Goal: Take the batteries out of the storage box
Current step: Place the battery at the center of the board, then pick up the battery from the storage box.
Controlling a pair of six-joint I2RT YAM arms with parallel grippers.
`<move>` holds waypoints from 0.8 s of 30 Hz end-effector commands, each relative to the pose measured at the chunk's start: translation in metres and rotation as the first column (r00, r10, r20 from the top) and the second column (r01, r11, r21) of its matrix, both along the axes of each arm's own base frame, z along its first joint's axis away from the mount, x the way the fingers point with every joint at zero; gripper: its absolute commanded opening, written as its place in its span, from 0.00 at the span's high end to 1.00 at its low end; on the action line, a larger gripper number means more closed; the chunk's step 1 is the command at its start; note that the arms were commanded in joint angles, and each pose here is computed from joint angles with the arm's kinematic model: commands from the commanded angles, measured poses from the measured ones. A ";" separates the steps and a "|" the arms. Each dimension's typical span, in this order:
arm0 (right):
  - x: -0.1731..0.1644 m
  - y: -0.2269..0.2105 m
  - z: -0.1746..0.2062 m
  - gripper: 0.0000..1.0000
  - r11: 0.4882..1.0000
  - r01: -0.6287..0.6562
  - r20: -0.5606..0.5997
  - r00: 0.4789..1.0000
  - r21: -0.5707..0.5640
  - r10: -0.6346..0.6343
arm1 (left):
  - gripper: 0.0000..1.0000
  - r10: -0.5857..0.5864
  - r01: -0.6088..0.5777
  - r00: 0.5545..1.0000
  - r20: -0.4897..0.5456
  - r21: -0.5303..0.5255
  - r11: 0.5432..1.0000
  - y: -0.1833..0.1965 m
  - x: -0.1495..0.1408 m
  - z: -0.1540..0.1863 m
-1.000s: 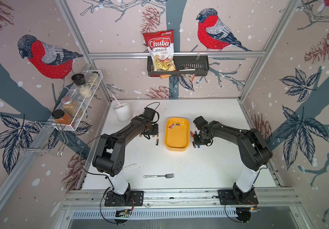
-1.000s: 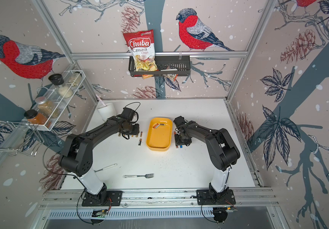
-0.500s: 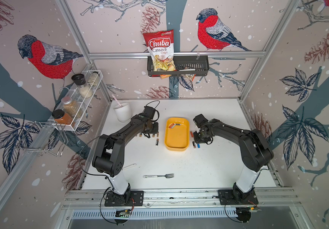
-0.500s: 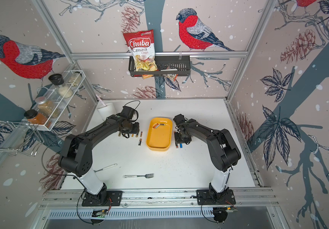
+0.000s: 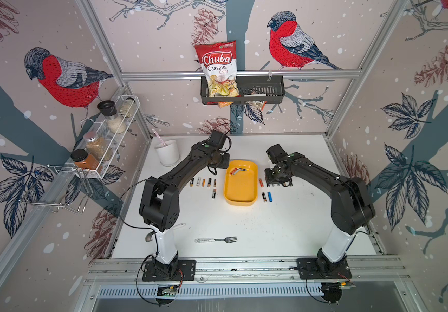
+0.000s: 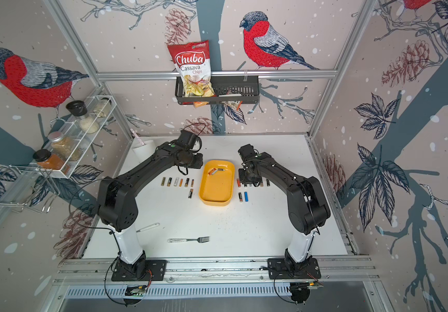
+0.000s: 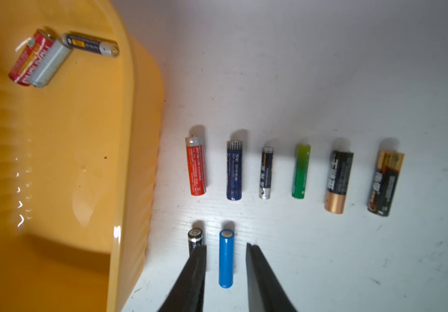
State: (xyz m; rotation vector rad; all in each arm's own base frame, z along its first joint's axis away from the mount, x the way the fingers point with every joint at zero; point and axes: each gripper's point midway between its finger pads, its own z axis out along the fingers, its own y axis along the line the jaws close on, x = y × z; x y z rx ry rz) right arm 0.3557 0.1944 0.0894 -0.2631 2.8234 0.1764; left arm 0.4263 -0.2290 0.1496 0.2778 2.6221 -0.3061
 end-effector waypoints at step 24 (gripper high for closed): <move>0.011 -0.029 -0.001 0.68 0.999 0.031 -0.018 0.999 -0.032 -0.031 | 0.61 -0.149 0.160 0.984 -0.093 0.132 0.978 -0.060 0.020 -0.078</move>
